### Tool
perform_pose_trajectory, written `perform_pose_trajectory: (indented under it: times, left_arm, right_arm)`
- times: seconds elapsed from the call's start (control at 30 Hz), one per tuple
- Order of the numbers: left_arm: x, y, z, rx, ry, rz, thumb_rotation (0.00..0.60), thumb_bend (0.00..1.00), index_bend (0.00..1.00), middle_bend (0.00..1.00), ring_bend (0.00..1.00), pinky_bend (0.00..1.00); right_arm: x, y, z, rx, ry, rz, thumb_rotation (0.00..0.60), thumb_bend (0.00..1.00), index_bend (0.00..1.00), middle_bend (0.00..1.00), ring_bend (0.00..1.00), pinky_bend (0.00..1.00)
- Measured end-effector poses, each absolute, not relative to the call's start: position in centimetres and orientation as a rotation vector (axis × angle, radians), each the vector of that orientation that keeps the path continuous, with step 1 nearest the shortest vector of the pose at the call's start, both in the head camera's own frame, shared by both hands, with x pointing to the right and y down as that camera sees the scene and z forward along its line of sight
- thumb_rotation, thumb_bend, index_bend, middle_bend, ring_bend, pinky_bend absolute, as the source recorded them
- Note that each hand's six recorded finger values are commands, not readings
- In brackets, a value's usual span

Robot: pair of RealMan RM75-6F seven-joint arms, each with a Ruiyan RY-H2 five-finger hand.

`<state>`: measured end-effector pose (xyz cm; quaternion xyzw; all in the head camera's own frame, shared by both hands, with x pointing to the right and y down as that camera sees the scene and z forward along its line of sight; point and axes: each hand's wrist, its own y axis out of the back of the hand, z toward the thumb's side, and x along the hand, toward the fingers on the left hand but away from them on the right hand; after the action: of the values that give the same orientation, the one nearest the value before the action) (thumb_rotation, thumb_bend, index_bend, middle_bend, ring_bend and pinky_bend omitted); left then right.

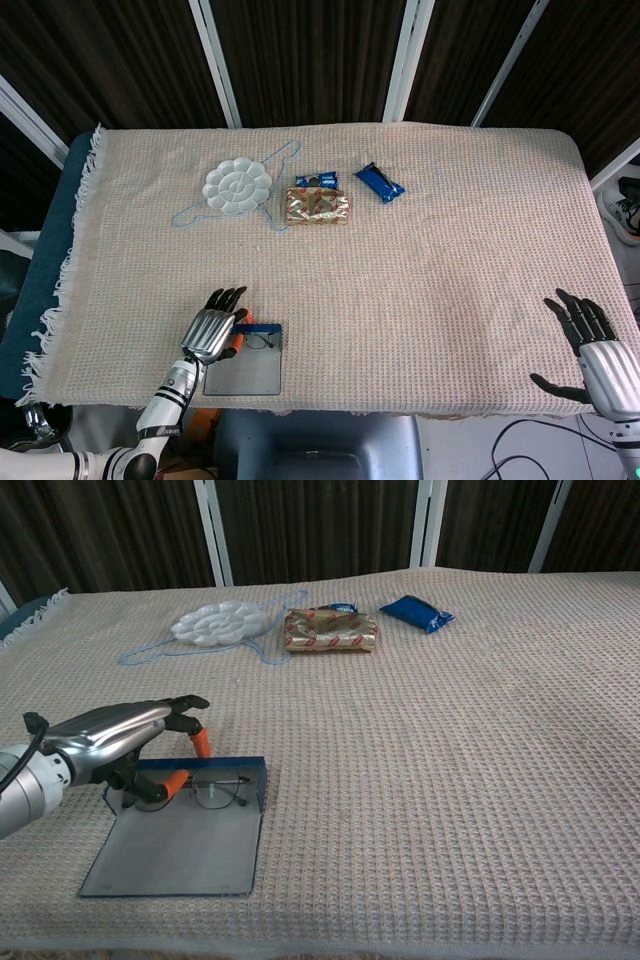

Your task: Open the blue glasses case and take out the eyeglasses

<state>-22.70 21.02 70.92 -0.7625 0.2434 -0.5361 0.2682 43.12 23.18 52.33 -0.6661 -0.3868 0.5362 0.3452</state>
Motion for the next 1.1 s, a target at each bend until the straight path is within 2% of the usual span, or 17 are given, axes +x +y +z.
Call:
perform_pose_trajectory:
  times: [0.7,1.1]
  left_arm:
    - [-22.5,20.1,70.6,-2.052,0.710,-1.430,0.600,0.47,0.48,0.00,0.00,0.00]
    - [-22.8,17.4,69.5,-2.013,0.946,-1.352,0.600,0.47,0.48,0.00,0.00,0.00]
  right_arm:
    - [43.1,23.2,52.3,-1.730,-1.005,1.390,0.600,0.18,0.00,0.00,0.00,0.00]
    - [43.2,23.2,52.2,-1.732,-1.008,1.387,0.600,0.18,0.00,0.00,0.00,0.00]
